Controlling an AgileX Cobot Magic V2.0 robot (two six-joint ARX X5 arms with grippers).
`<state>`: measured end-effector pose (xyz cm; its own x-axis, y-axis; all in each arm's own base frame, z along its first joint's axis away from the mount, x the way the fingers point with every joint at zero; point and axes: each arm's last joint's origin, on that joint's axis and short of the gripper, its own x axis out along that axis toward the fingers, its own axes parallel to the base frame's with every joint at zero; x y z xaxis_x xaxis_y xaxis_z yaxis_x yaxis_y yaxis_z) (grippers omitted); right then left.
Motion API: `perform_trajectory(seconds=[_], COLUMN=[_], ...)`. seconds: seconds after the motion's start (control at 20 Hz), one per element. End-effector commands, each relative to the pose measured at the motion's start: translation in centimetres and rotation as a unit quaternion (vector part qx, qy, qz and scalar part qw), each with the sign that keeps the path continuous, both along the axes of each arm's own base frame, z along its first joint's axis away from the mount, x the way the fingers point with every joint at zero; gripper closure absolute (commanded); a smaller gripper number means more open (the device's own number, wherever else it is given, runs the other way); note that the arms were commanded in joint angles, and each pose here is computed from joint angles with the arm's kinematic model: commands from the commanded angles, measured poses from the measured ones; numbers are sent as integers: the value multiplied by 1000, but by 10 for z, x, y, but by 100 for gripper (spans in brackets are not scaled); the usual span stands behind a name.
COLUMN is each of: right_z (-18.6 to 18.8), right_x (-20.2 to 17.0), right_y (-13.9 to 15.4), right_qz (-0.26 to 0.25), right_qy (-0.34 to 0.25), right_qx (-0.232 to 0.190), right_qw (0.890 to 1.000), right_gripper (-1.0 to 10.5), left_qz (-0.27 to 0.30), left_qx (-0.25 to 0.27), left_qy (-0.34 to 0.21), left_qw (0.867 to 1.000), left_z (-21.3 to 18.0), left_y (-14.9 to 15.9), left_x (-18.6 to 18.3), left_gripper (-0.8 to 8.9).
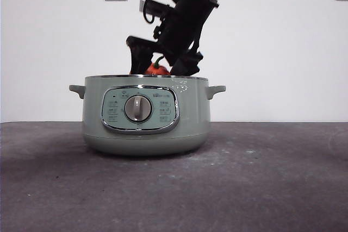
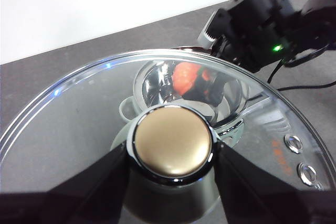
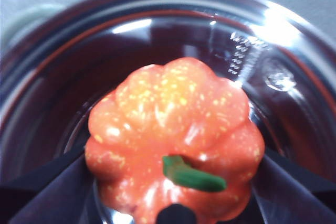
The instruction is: Pick up the pumpkin,open the lid,put the pumpkin in the pot,close the lid
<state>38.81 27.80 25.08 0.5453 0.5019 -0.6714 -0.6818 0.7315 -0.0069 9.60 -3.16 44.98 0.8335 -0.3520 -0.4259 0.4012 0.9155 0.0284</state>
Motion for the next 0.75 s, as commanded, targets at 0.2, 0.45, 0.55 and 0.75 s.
perform_trajectory(seconds=[0.2,0.45,0.55,0.75], right_z=[-33,-37,-40,-42], right_x=[1,-2,-4,-6], right_y=[17,19,18,17], right_qz=[16,12,13,10], right_qy=[12,9,21,35], right_qx=[-35,-62,-72,-78], right_qw=[999,998,997,996], right_gripper=[964,962,709,402], left_qz=[-3,-5,-7,-28], left_qx=[-10,-11,-12,-20], left_qy=[-28,-28,-28,-25], left_qw=[1000,1000,1000,999], left_z=[6,6,6,6], left_y=[1,1,1,0], left_x=[-3,-3,-3,-4], left_gripper=[822,822,822,822])
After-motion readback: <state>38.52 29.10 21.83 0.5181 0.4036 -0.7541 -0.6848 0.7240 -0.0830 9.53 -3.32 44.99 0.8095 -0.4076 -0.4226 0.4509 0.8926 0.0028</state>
